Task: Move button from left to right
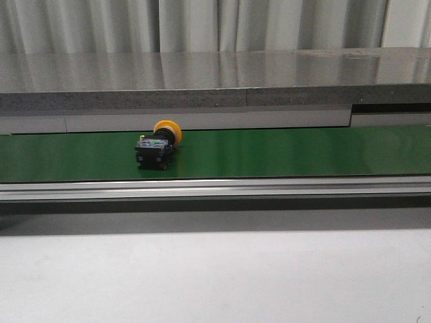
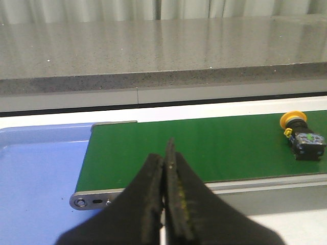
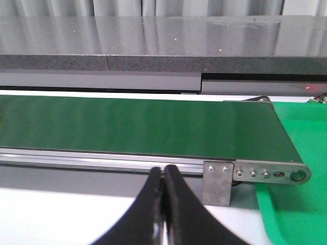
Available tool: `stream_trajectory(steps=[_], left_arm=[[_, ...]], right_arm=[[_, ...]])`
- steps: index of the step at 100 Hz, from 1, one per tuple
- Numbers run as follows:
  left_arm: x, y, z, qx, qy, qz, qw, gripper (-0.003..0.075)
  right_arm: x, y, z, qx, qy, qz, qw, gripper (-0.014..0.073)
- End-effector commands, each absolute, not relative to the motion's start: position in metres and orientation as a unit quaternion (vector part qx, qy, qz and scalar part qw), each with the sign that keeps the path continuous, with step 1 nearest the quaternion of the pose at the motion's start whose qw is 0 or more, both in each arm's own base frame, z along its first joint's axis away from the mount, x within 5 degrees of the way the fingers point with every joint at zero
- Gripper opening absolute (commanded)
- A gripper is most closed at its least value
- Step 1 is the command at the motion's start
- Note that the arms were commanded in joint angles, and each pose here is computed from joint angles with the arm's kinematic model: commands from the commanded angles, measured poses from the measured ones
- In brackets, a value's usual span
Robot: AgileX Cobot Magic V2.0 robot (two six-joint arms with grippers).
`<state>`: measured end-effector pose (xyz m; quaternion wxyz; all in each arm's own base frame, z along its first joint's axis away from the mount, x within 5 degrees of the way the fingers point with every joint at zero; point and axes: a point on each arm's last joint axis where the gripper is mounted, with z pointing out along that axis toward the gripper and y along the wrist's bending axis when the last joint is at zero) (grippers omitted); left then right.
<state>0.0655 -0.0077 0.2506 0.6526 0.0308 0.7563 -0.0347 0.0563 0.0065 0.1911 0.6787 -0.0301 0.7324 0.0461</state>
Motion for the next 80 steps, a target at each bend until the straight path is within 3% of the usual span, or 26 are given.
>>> stream_trajectory(steps=[1,40,63,80], left_arm=[[0.066,-0.007,0.266,0.023,0.724,-0.036,0.688,-0.002],[0.066,-0.007,0.266,0.023,0.724,-0.036,0.688,-0.002],[0.066,-0.007,0.266,0.023,0.724,-0.036,0.688,-0.002],[0.066,-0.007,0.266,0.023,0.724,-0.036,0.688,-0.002]], right_arm=[[0.054,0.006,0.205,-0.03,0.69,0.044,0.722,-0.0067],[0.051,0.005,0.229,-0.014,0.642,0.058,0.765,-0.0067],[0.052,0.006,0.265,-0.005,0.663,0.078,0.745,-0.0067],[0.065,0.01,0.294,-0.014,0.72,0.08,0.689,-0.0067]])
